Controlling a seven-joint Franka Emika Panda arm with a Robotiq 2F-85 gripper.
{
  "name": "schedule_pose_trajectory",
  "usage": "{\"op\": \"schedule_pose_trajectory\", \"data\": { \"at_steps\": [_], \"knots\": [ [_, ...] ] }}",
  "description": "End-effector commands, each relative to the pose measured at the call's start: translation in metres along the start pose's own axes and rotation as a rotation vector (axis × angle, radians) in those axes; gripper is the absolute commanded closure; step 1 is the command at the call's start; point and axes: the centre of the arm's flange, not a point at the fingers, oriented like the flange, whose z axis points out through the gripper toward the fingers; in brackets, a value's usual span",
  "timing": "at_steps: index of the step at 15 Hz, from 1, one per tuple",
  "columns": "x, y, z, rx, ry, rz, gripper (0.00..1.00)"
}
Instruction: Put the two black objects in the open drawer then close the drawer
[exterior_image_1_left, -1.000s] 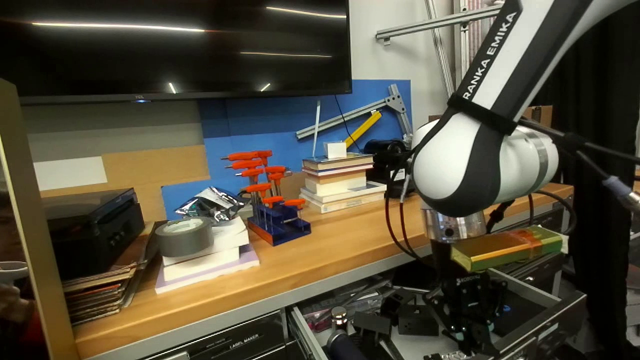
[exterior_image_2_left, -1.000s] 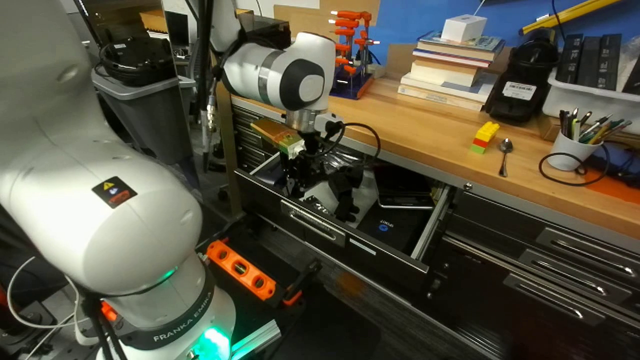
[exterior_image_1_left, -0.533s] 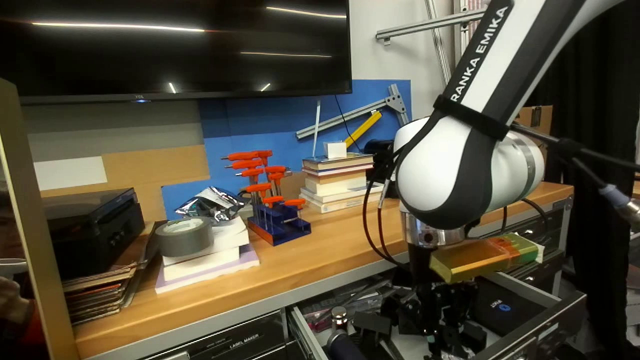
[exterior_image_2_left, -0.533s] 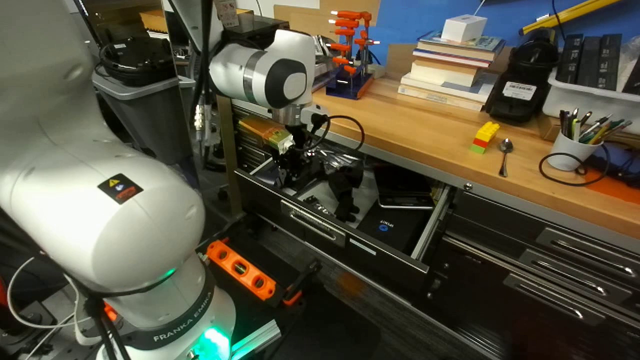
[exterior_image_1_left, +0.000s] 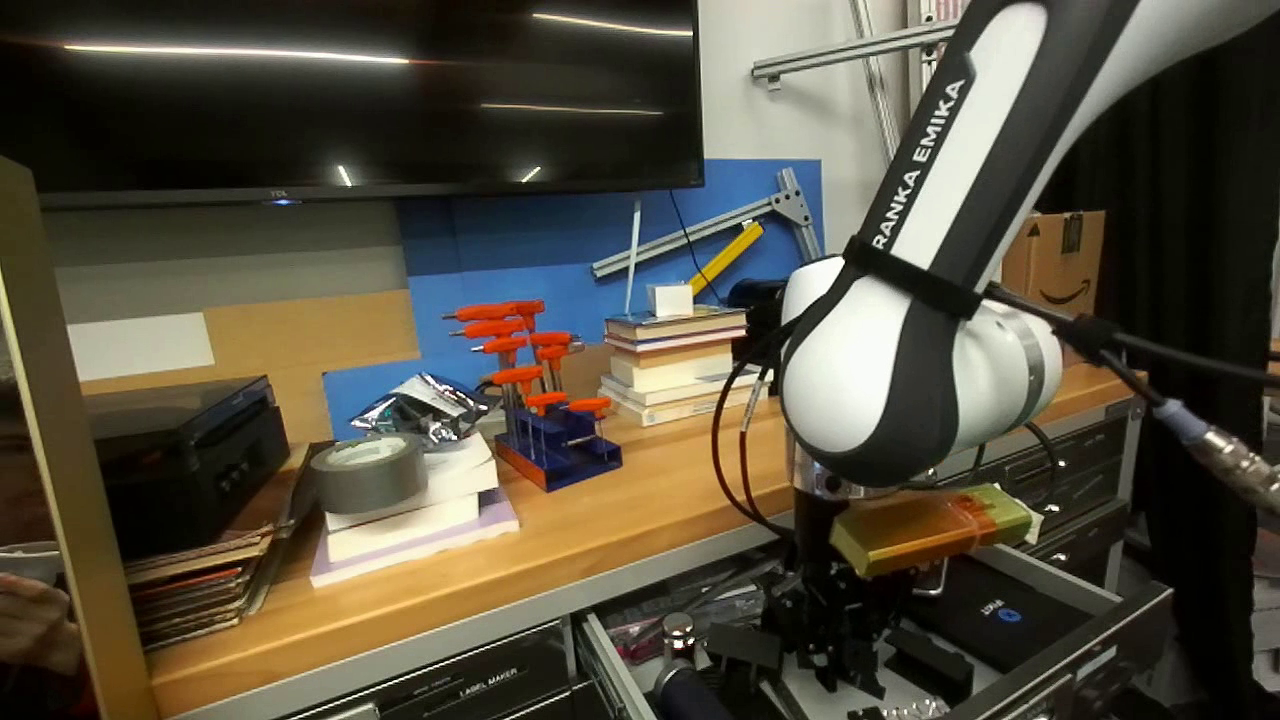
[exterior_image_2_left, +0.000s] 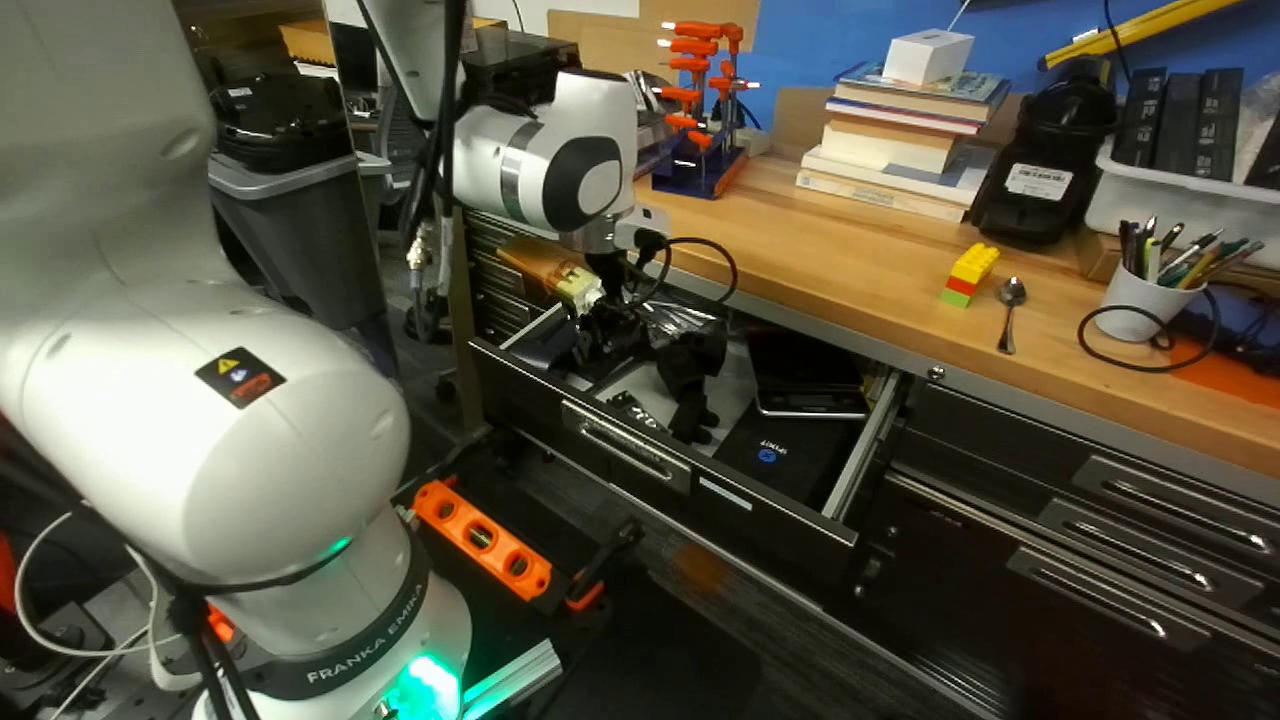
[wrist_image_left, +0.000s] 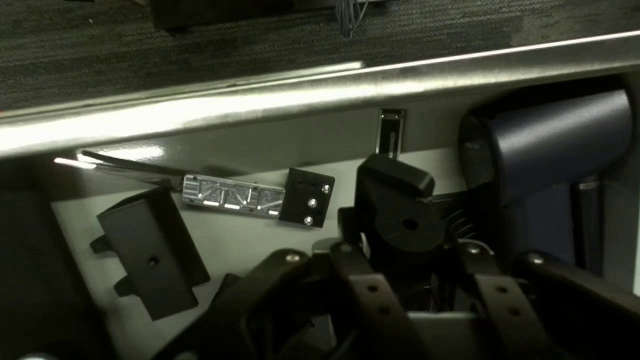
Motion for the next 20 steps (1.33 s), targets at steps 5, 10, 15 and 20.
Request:
{"op": "schedule_pose_trajectory", "data": {
  "at_steps": [5,10,15,20],
  "knots": [
    [0.051,0.024,0.041,-0.027,0.014,0.035,0.41],
    [0.065,0.046,0.05,-0.077,0.027,0.061,0.05],
    [0.074,0.074,0.023,-0.294,0.108,0.142,0.0],
    [0.061,0.119,0.001,-0.46,0.127,0.377,0.0]
  ]
}}
